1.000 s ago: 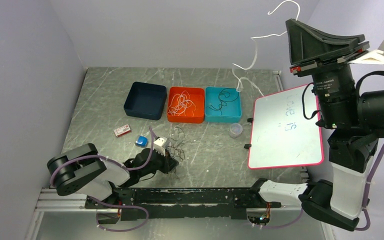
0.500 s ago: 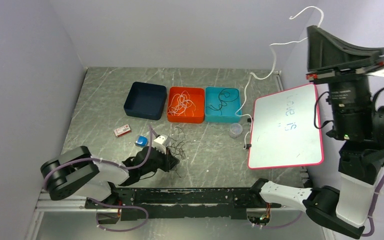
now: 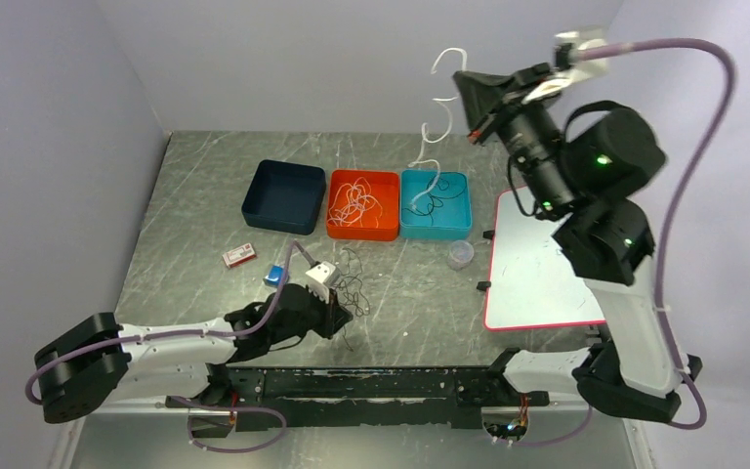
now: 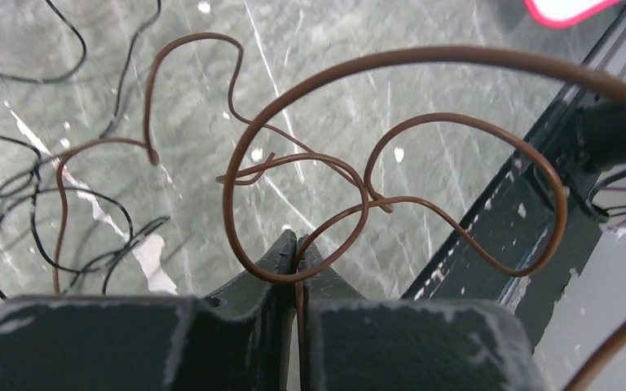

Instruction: Untangle the cables

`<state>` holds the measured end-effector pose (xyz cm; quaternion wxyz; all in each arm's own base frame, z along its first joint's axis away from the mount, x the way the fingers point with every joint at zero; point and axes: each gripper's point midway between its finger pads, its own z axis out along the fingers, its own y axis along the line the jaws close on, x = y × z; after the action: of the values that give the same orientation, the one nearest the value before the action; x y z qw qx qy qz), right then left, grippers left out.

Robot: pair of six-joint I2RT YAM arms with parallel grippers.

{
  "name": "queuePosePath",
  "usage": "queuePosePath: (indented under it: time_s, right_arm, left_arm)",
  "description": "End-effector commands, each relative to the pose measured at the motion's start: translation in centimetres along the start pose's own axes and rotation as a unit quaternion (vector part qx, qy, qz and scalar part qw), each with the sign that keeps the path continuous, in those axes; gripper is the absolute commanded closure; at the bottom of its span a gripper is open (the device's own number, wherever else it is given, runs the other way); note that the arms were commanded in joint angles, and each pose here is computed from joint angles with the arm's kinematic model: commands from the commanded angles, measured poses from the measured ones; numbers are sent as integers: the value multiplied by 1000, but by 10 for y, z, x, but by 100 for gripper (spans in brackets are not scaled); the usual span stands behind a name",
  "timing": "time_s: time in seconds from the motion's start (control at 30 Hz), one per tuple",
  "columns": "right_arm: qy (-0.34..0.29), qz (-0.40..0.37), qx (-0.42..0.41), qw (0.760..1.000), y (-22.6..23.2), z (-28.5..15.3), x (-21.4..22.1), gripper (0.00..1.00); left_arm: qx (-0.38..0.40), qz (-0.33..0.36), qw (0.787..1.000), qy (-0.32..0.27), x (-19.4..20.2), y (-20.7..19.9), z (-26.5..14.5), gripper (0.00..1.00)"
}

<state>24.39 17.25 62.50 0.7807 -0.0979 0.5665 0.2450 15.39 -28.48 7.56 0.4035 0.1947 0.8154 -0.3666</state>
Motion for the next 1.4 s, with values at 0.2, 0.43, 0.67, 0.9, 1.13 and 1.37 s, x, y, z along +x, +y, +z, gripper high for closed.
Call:
queuePosePath:
  time_s: [0.2,0.43,0.67,0.9,1.13,1.37]
  right_arm:
    - [88,-19,-38,995,27,47,81,100]
    - [121,-21,-44,992,26,77,122,100]
    - [145,-2,-62,987,17,101,152,100]
    - [178,14,-71,981,1,120,192,100]
    - [221,20,-55,973,-20,123,245,100]
    - [266,17,-26,964,-44,113,302,100]
  left_arm:
    - [-71,-29,996,42,34,15,-14,91]
    - [-77,-57,995,37,42,21,-23,90]
    - [-86,-56,994,38,42,25,-29,91]
    - [-84,-58,994,42,44,24,-28,92]
    - [-83,-62,994,35,42,24,-27,92]
    - [-85,-59,994,37,42,24,-27,93]
